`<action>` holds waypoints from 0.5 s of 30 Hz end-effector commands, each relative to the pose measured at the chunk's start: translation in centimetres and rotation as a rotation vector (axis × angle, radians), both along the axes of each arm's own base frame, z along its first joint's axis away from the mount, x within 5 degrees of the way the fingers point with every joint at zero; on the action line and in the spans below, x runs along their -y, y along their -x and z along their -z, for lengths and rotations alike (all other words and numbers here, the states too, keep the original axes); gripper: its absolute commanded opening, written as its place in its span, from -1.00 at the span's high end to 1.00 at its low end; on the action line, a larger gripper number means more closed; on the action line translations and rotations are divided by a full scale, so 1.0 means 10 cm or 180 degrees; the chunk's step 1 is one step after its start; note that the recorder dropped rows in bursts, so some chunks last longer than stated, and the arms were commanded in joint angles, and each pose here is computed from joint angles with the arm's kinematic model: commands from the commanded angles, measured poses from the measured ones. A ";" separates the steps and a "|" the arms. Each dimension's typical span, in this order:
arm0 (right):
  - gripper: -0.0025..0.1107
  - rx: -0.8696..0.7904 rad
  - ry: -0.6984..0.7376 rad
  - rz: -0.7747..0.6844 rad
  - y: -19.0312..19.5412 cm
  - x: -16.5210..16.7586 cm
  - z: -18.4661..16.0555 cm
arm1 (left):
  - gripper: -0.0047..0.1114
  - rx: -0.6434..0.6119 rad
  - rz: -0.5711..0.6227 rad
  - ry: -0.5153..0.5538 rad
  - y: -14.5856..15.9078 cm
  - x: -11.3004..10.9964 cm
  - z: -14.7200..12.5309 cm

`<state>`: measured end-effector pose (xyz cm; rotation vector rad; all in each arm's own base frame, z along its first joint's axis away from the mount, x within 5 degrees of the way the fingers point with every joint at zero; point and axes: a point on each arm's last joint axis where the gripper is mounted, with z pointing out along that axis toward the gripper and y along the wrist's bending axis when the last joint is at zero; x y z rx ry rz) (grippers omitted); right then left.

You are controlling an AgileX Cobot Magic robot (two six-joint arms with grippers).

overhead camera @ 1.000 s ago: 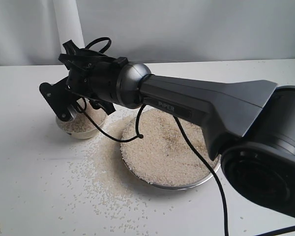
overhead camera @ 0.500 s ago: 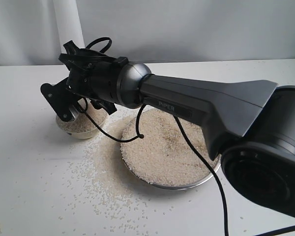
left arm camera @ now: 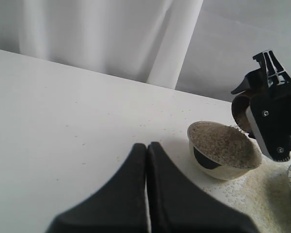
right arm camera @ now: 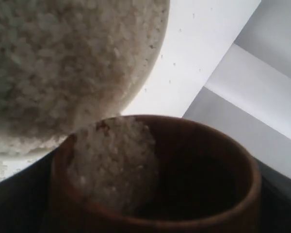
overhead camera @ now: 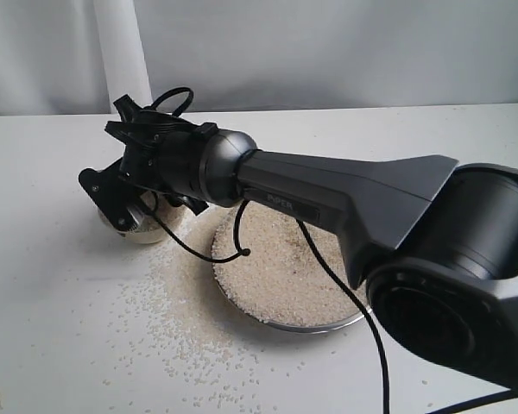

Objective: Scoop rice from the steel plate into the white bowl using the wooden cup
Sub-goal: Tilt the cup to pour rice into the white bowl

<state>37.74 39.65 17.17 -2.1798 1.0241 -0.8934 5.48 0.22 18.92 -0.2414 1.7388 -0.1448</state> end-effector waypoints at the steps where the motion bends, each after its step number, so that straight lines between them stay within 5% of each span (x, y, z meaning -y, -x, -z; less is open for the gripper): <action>1: 0.96 0.0119 -0.0037 -0.0057 -0.01 -0.02 -0.10 | 0.92 0.0013 0.0014 0.0024 0.00 0.00 0.00; 15: 0.96 0.0494 0.0472 -0.0469 0.08 -0.13 -0.15 | 0.92 0.0013 0.0014 0.0024 0.00 0.00 0.00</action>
